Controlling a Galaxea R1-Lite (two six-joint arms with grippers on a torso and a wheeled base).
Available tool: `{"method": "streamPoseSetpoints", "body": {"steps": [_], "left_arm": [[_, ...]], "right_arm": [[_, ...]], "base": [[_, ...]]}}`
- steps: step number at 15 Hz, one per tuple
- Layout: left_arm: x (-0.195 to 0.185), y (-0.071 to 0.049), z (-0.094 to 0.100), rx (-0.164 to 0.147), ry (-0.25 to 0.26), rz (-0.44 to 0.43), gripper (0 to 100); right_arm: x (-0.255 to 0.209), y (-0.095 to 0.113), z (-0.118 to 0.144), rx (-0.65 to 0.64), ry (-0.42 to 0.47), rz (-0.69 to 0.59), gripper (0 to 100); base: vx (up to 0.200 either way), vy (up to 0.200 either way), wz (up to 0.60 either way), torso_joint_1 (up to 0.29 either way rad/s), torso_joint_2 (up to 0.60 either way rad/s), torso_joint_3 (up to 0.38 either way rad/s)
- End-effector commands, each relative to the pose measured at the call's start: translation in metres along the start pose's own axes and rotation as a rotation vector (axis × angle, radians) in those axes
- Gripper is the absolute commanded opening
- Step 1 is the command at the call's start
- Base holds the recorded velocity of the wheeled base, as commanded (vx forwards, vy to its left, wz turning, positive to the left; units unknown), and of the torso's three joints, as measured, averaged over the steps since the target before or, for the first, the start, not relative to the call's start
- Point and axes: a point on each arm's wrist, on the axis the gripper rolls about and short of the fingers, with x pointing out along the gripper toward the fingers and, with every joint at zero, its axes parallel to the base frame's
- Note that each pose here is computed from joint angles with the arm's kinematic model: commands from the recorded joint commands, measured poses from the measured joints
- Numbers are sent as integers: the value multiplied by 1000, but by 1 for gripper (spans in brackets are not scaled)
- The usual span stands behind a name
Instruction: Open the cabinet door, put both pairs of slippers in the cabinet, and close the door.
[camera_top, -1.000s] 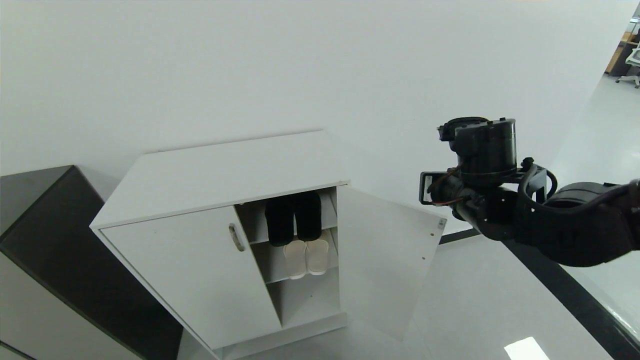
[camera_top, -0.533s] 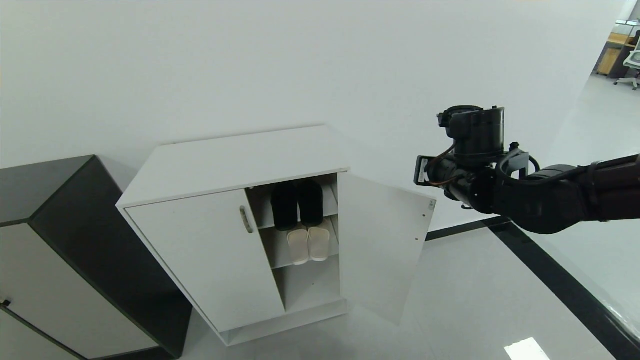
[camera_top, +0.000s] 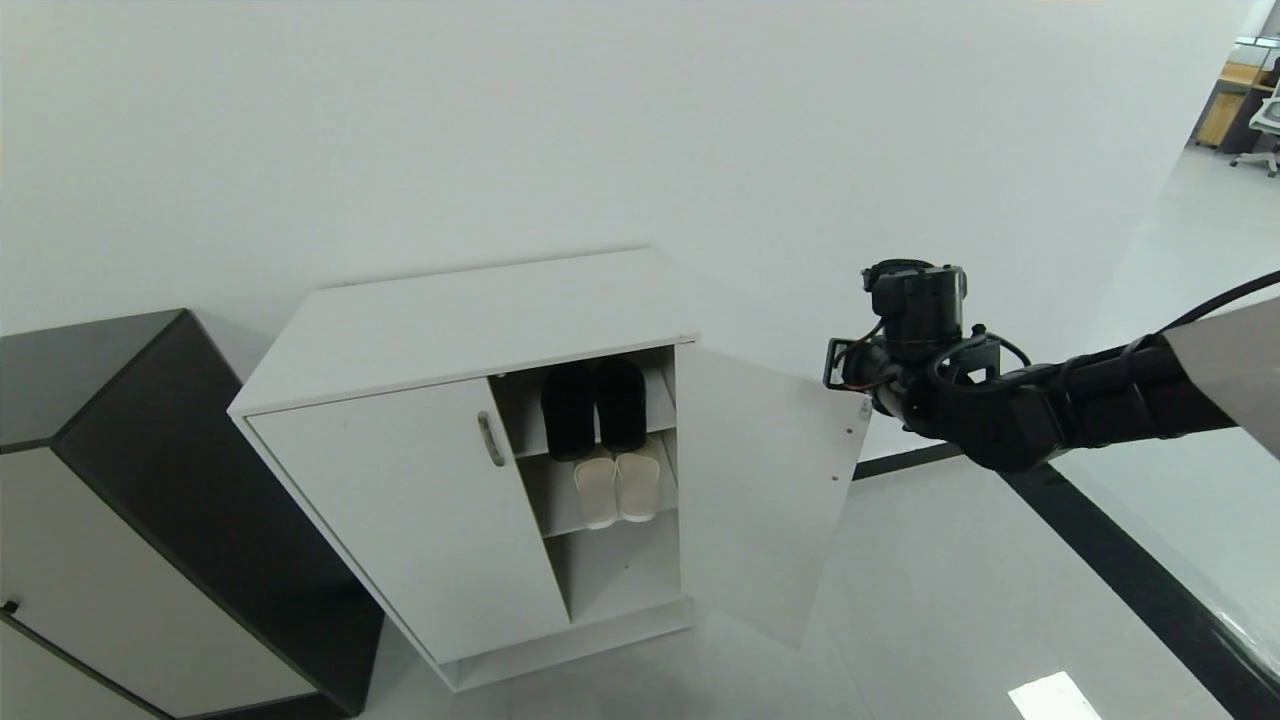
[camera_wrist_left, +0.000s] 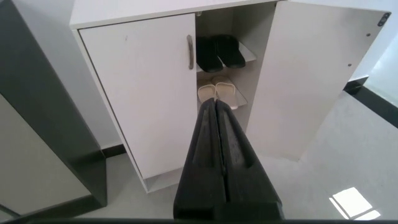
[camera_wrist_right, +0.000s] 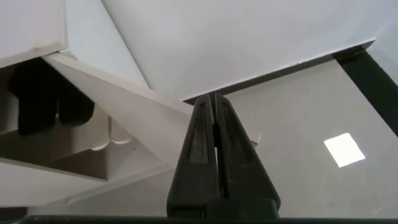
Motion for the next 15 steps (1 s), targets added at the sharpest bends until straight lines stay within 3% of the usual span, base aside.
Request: {"method": "streamPoseSetpoints", "body": {"steps": [1,8,15], "left_arm": [[0,0,0,0,-1,0,0],[0,0,0,5,-1,-1,0],[0,0,0,5,-1,-1,0]], "right_arm": [[16,-2,-16,-14,33,-11,0],[35,-5,-36,-17,51,-13,0],[23,2,-42,-32,71,6,0]], "base": [[0,0,0,0,0,0],[0,0,0,0,0,0],[0,0,0,0,0,0]]}}
